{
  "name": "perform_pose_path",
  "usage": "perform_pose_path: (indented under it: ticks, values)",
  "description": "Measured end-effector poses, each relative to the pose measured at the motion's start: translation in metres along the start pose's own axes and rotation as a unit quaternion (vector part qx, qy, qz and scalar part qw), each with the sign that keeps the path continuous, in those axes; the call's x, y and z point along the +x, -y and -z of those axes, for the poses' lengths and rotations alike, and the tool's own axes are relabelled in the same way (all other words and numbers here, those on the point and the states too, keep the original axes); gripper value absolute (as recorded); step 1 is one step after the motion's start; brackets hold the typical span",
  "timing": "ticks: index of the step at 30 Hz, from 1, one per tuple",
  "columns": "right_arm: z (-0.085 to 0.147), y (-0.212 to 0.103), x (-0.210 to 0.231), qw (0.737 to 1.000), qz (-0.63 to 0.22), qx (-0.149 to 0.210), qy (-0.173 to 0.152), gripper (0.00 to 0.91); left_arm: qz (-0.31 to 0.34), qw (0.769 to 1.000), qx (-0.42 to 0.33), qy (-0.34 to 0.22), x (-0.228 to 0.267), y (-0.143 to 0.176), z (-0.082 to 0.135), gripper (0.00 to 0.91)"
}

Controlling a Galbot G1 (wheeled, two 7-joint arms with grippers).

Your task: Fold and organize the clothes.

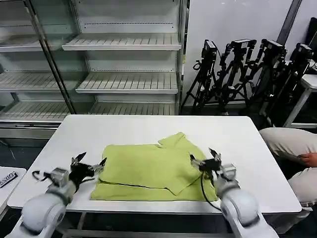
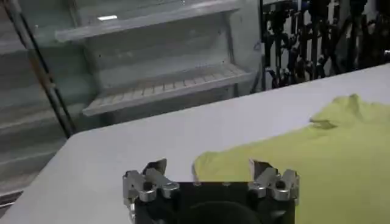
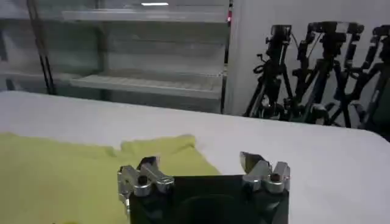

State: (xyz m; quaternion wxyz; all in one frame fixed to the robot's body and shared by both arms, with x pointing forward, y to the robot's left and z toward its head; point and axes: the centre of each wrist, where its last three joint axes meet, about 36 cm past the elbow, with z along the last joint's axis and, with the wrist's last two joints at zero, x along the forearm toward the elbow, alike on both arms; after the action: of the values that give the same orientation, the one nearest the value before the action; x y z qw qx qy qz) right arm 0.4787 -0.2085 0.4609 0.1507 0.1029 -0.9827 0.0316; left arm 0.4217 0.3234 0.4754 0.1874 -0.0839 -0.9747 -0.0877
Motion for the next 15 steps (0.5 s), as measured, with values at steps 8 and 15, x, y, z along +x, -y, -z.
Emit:
perform_pose_path:
  ticks: [8, 15]
  values:
    - [0.023, -0.007, -0.075, 1.000, -0.003, -0.006, -0.017, 0.907, -0.005, 1.000, 0.011, -0.015, -0.068, -0.008, 0.010, 0.907]
    - [0.034, -0.020, -0.120, 0.999, 0.000, -0.008, -0.038, 0.907, -0.003, 0.999, 0.014, -0.043, -0.105, -0.020, 0.007, 0.907]
